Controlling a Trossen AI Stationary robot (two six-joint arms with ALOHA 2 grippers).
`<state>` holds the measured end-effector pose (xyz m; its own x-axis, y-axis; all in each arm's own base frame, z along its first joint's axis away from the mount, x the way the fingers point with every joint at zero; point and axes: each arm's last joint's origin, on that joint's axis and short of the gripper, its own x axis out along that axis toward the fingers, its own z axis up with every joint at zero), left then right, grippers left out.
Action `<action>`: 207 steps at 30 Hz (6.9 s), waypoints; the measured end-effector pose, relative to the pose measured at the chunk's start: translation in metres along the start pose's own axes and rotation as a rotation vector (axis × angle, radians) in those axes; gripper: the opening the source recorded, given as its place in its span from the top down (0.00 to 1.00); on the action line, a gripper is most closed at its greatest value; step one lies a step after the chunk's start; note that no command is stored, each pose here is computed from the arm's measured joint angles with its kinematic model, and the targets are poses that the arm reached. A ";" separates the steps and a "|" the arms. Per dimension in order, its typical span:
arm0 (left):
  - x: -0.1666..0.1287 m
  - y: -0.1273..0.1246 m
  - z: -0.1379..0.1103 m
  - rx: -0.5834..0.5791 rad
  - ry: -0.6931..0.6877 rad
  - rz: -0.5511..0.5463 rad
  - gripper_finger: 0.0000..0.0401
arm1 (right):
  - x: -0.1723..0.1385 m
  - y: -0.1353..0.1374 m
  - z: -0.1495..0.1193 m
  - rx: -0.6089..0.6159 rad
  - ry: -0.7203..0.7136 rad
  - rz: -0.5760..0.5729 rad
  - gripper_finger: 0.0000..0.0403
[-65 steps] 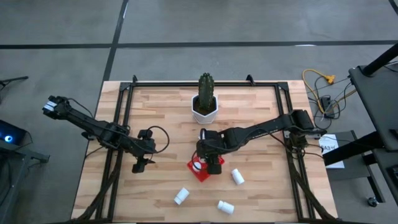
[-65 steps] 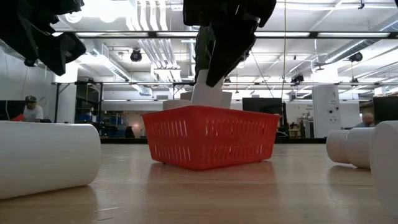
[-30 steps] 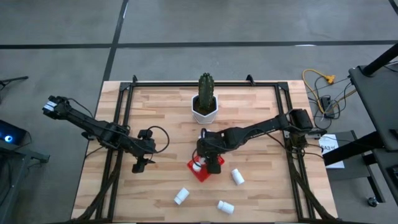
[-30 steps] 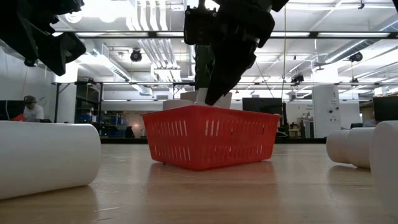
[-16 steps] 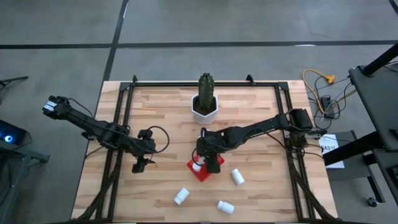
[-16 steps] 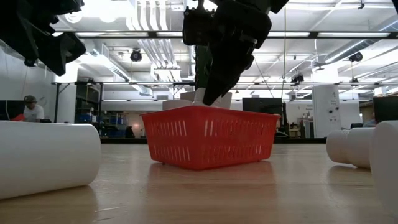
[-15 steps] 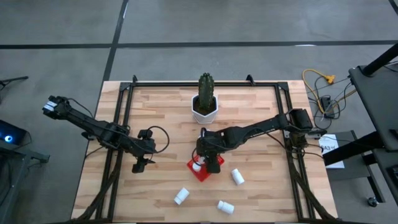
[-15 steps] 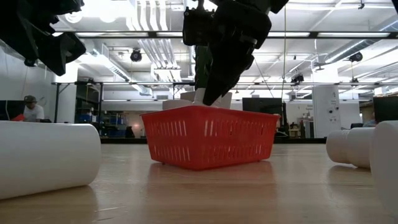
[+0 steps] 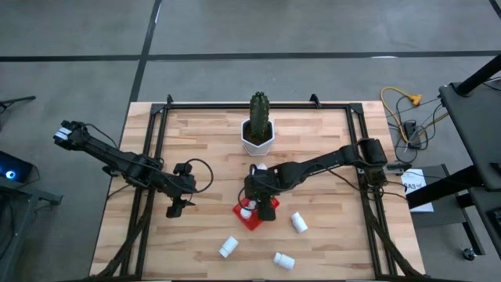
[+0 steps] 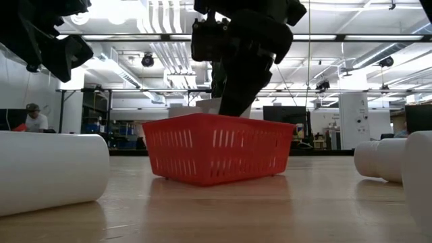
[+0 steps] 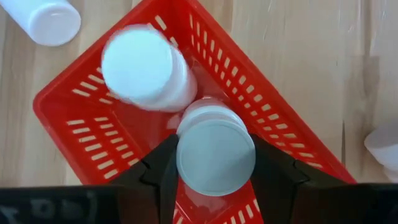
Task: Pick and place pill bottles into a basket
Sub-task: Put the white pill bottle into the red bin
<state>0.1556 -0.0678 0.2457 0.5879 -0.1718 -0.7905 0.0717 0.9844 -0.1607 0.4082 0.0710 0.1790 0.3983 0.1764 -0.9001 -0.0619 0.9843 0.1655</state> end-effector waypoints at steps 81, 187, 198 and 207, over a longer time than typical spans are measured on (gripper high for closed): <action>-0.003 -0.003 0.016 0.264 -0.195 0.053 0.49 | -0.106 0.037 -0.074 0.024 -0.213 -0.423 0.46; 0.029 0.013 0.043 0.477 -0.230 0.162 0.50 | -0.094 0.019 -0.126 -0.001 -0.599 -0.406 0.46; 0.026 0.015 0.042 0.472 -0.229 0.197 0.50 | -0.111 -0.003 -0.100 -0.205 -0.561 -0.488 0.46; 0.026 0.016 0.039 0.494 -0.201 0.205 0.50 | -0.106 -0.006 -0.085 -0.376 -0.471 -0.517 0.46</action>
<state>0.2037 -0.0554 0.2458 0.7675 -0.0120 -0.6409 0.2796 0.9060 0.3178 0.2888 0.0471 0.2394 0.8010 -0.2440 -0.5467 -0.0350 0.8926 -0.4496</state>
